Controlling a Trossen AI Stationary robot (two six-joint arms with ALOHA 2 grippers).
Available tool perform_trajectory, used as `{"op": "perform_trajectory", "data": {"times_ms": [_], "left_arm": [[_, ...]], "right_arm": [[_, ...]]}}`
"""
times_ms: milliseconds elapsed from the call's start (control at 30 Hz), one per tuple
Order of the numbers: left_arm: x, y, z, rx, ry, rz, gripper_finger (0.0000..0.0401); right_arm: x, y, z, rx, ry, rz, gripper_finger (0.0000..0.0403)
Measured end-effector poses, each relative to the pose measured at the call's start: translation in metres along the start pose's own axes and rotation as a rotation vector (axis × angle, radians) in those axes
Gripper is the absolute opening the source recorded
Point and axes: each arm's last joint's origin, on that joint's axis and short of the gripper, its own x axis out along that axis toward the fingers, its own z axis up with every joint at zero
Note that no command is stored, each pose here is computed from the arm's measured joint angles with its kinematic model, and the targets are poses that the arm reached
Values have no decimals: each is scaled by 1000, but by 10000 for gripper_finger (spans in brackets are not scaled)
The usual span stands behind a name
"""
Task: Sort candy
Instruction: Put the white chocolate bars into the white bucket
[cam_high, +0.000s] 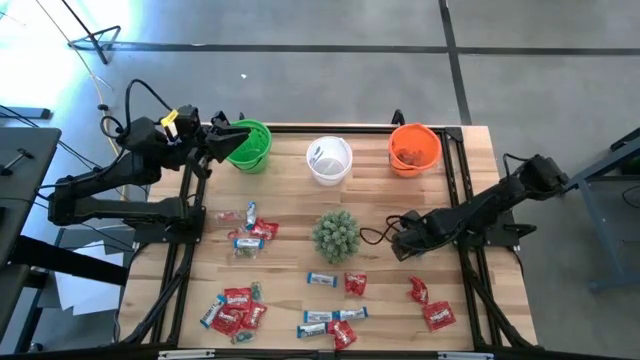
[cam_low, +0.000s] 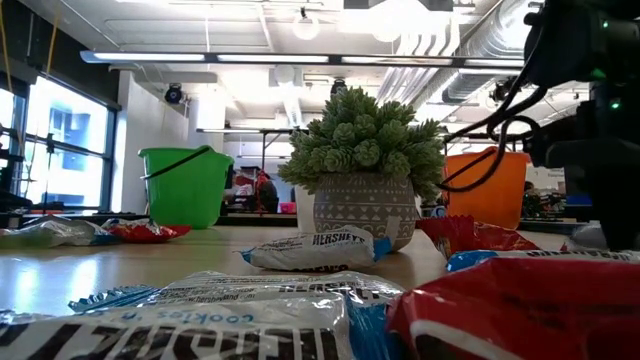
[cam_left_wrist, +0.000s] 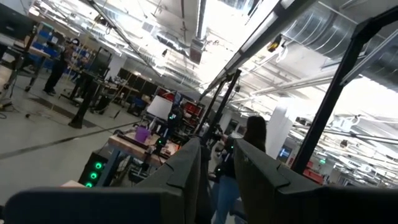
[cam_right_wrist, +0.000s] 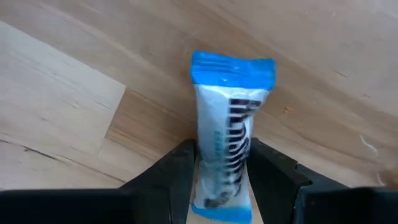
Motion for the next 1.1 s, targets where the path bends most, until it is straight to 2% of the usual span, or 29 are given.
{"op": "perform_trajectory", "data": {"times_ms": [267,367,567,633,767,900,1100], "left_arm": [[0,0,0,0,1,1,82],[0,0,0,0,1,0,82],[0,0,0,0,1,1,82],[0,0,0,0,1,1,82],[0,0,0,0,1,1,82],[0,0,0,0,1,1,82],[0,0,0,0,1,1,82]], "right_arm": [[-3,2,2,-1,15,-9,134],[-6,6,3,-8,18,2,107],[-9,9,3,-7,32,15,24],[-9,9,3,-6,33,15,11],[-10,10,3,19,52,16,27],[-25,18,5,7,75,14,44],[-63,32,11,-49,12,-15,29]]}}
